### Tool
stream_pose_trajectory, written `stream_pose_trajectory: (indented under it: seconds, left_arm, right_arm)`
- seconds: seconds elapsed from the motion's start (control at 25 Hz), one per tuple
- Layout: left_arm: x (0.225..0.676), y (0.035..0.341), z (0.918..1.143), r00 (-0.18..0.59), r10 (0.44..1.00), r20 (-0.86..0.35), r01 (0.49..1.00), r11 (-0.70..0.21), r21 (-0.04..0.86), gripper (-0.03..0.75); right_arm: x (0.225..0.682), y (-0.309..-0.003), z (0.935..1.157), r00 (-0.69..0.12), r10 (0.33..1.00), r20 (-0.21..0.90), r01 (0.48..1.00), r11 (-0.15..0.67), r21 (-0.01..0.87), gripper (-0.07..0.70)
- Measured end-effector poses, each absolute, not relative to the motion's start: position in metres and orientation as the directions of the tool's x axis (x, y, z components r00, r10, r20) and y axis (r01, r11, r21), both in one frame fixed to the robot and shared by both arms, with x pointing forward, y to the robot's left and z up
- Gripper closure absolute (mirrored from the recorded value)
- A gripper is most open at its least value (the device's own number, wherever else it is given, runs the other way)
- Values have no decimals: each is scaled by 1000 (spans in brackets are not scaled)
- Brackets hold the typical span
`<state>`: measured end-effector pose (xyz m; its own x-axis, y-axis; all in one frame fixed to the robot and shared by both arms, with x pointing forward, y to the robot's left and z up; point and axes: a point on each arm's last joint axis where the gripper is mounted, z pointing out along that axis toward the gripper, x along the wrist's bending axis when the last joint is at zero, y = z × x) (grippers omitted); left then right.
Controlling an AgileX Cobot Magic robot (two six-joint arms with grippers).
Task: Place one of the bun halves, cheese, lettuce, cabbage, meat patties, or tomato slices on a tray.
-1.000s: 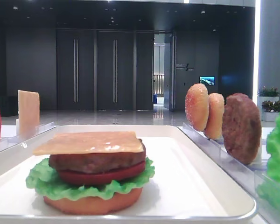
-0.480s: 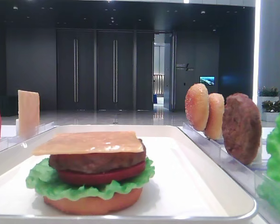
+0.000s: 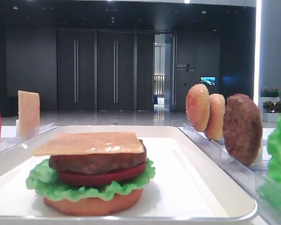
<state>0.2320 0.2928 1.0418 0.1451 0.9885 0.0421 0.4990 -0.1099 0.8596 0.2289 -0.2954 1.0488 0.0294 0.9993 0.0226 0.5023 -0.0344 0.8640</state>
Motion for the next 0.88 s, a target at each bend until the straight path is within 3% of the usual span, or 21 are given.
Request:
stream_pose_trajectory:
  seconds: [0.88]
  left_arm:
    - [232, 296, 1042, 82, 997, 10, 506, -50, 861, 139]
  right_arm:
    - [229, -295, 1049, 29, 999, 23, 503, -34, 864, 185]
